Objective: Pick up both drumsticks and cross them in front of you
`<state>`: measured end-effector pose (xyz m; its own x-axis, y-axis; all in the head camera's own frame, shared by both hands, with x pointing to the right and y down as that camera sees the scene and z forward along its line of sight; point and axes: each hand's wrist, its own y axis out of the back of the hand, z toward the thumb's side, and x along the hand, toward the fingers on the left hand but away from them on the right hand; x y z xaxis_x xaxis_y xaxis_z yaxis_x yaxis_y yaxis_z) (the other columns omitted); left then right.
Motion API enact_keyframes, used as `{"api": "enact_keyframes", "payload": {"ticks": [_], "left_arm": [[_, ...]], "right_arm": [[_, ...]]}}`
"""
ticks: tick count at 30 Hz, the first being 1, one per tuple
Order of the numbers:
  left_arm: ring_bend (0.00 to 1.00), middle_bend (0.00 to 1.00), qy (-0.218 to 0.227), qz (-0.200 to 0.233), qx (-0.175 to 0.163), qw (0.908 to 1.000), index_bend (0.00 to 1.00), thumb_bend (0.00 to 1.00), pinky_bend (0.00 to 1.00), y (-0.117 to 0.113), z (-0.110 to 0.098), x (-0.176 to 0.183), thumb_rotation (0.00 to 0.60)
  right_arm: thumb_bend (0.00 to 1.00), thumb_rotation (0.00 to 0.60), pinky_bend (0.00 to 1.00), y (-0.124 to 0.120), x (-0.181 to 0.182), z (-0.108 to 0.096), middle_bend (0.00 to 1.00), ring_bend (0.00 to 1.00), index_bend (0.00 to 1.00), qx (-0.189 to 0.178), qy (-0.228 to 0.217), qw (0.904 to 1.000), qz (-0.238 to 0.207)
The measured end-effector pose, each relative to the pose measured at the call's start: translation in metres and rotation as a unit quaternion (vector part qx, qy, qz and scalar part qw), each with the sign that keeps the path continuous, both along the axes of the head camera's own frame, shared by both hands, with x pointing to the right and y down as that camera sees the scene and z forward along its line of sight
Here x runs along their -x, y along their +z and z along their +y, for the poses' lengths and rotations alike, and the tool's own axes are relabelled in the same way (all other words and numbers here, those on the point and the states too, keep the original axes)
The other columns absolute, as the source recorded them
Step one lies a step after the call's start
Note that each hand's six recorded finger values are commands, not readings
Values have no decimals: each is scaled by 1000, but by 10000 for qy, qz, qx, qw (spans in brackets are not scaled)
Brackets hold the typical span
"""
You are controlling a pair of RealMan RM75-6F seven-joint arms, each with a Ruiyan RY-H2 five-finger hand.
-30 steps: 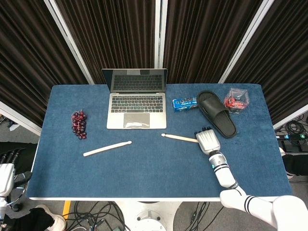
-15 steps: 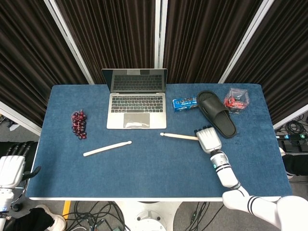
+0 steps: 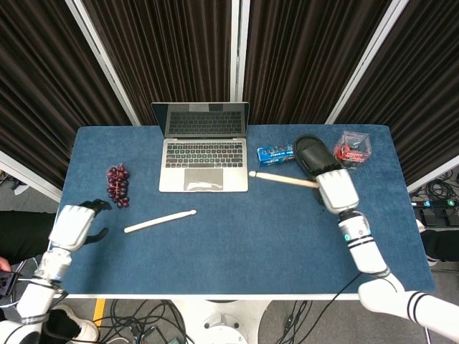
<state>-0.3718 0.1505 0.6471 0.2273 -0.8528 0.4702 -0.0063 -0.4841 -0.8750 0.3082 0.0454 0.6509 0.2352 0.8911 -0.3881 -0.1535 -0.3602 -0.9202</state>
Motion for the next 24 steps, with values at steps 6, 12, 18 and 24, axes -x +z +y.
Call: {"api": "enact_keyframes", "payload": {"ticks": [6, 12, 18, 24], "left_arm": [[664, 524, 49, -141, 318, 9994, 447, 261, 916, 32, -2, -36, 600], [735, 532, 56, -461, 523, 9976, 457, 285, 933, 57, -3, -65, 600], [765, 536, -128, -718, 889, 9934, 457, 309, 943, 82, 2, -79, 600], [774, 532, -292, -918, 1031, 9900, 451, 313, 943, 95, 8, -83, 600]], "right_arm": [[538, 600, 347, -19, -18, -10, 630, 409, 717, -165, 247, 9996, 20], [539, 600, 348, -15, -23, -6, 630, 409, 716, -61, 279, 9996, 24], [538, 600, 348, -9, -25, -1, 630, 409, 715, 49, 285, 9996, 15], [538, 600, 348, -7, -27, 1, 630, 409, 714, 85, 296, 9995, 32]]}}
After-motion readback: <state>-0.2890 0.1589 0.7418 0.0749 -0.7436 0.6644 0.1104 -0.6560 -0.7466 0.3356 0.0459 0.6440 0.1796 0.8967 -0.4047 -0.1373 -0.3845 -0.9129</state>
